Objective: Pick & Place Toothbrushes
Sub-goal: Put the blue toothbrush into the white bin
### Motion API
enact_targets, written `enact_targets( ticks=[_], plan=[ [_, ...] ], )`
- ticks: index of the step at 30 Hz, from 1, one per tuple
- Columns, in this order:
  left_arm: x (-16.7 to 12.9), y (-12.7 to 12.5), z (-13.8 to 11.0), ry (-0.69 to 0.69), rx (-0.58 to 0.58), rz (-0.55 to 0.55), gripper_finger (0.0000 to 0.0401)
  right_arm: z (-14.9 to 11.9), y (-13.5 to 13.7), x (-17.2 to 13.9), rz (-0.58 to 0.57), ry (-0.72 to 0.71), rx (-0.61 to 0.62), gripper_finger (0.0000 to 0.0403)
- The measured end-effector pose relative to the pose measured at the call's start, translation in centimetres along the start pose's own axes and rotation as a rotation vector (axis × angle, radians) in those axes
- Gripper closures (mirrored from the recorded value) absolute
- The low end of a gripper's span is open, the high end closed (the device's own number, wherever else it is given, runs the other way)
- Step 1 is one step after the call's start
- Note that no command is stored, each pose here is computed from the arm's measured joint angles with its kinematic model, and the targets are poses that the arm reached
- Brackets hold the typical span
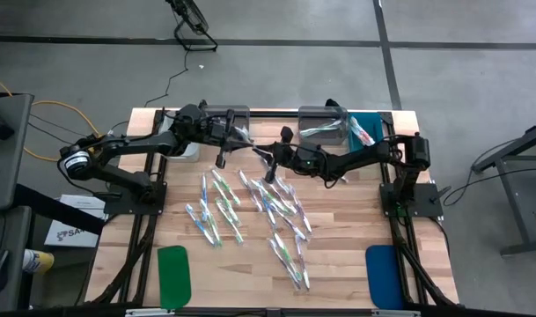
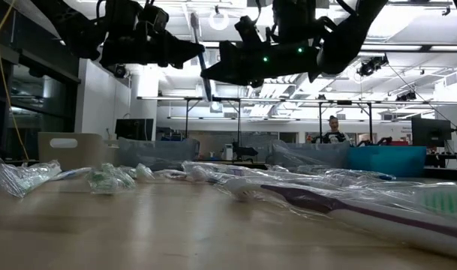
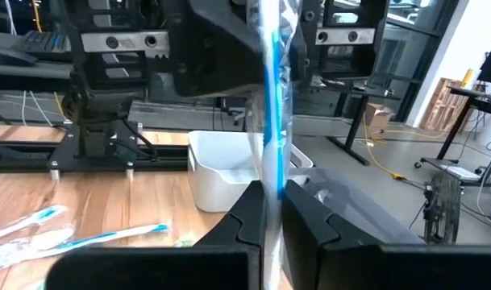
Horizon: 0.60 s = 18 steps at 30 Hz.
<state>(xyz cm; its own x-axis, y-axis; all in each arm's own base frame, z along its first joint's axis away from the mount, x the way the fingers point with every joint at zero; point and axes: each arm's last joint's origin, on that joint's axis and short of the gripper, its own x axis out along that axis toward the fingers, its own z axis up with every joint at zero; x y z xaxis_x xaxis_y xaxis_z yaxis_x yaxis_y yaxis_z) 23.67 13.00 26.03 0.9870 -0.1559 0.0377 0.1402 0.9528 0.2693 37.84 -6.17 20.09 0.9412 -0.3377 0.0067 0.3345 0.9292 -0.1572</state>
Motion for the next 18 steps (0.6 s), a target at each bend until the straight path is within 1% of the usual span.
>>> enact_targets(
  ticks=[2,4,6,9,12,15,18],
  plan=[
    [0.0,0.0,0.0,0.000,0.015,-0.001,0.0384,0.0,0.0,0.0,-0.003,0.001,0.005,0.0387],
    [0.0,0.0,0.0,0.001,0.024,0.002,0.0379,0.0,0.0,0.0,-0.010,0.003,0.005,0.0374],
    [0.0,0.0,-0.1,0.005,0.021,0.002,0.0377,0.0,0.3,-0.1,-0.011,0.007,0.013,0.0345],
    [0.0,0.0,-0.1,0.006,0.039,0.002,0.0387,0.5,0.7,-0.4,-0.031,0.028,0.047,0.0296],
    [-0.4,0.4,-0.1,0.009,0.045,0.009,0.0388,1.0,1.1,-1.1,-0.072,0.098,0.055,0.0252],
    [-1.2,1.1,-0.2,0.018,0.064,0.019,0.0388,1.6,1.5,-2.0,-0.084,0.184,0.031,0.0219],
    [-2.4,1.9,-0.6,0.055,0.069,0.032,0.0388,2.5,1.8,-3.0,-0.081,0.241,0.045,0.0199]
  ],
)
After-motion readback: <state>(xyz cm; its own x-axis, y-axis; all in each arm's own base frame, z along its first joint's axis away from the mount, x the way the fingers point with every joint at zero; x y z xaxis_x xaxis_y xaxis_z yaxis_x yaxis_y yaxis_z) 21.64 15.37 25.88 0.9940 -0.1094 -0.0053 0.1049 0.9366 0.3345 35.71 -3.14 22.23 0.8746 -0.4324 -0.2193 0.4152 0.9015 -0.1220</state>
